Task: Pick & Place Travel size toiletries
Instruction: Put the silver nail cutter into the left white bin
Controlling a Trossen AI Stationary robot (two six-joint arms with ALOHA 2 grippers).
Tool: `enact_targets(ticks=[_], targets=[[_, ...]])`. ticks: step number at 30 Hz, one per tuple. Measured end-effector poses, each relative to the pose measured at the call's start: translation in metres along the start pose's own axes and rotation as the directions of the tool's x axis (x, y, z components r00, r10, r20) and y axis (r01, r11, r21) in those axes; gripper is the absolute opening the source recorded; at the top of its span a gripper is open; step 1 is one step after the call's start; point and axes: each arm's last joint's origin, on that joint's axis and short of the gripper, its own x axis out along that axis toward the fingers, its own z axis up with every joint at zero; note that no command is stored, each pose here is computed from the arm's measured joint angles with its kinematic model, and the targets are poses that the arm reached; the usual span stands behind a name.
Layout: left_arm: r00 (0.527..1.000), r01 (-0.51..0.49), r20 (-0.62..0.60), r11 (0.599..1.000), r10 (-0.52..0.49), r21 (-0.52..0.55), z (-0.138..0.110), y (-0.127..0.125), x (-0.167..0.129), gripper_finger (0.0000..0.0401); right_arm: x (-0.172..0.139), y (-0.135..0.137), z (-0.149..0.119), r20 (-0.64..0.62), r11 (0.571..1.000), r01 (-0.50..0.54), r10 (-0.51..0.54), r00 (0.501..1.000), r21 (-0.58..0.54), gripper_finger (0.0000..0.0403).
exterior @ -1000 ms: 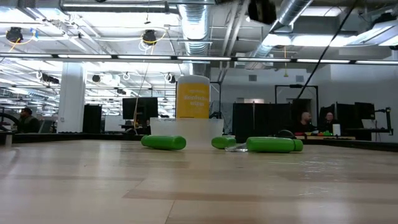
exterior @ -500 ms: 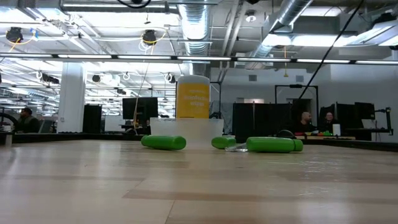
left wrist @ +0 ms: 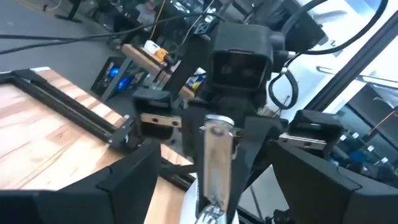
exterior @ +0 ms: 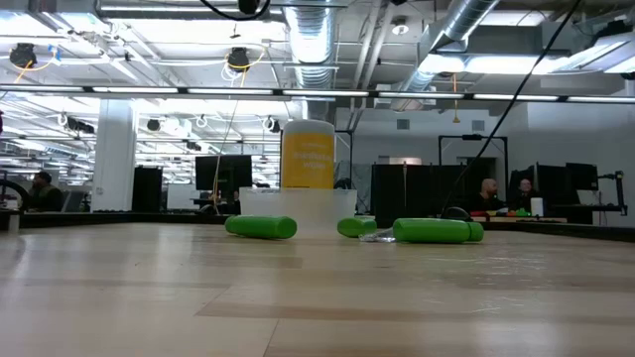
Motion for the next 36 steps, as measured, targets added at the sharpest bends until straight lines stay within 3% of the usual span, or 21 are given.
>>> enact_targets(ticks=[5, 9, 22, 31, 36], targets=[[1.000, 0.011, 0.013, 1.000, -0.011, -0.003, -0.0032, 0.0008, 0.0055, 0.0287, 0.0002, -0.0013, 0.0028, 0.016, 1.000, -0.004, 0.004, 1.000, -0.020, 0.0043], [1.000, 0.013, 0.016, 1.000, -0.013, -0.004, -0.0030, 0.0006, 0.0056, 0.0257, 0.0003, -0.0016, 0.0026, 0.012, 1.000, -0.003, 0.003, 1.000, -0.020, 0.0043], [0.999, 0.016, 0.030, 1.000, -0.016, -0.001, -0.0008, 0.0010, 0.0055, 0.0049, 0.0003, -0.0014, 0.0028, 0.013, 1.000, -0.006, 0.006, 1.000, -0.021, 0.0043], [0.999, 0.016, 0.032, 1.000, -0.016, -0.001, -0.0006, 0.0010, 0.0055, 0.0043, 0.0003, -0.0015, 0.0027, 0.013, 1.000, -0.004, 0.004, 1.000, -0.021, 0.0045], [0.999, 0.019, 0.035, 1.000, -0.019, 0.004, 0.0001, 0.0005, 0.0050, 0.0043, 0.0003, -0.0015, 0.0026, 0.010, 0.999, -0.006, 0.007, 1.000, -0.038, 0.0086]])
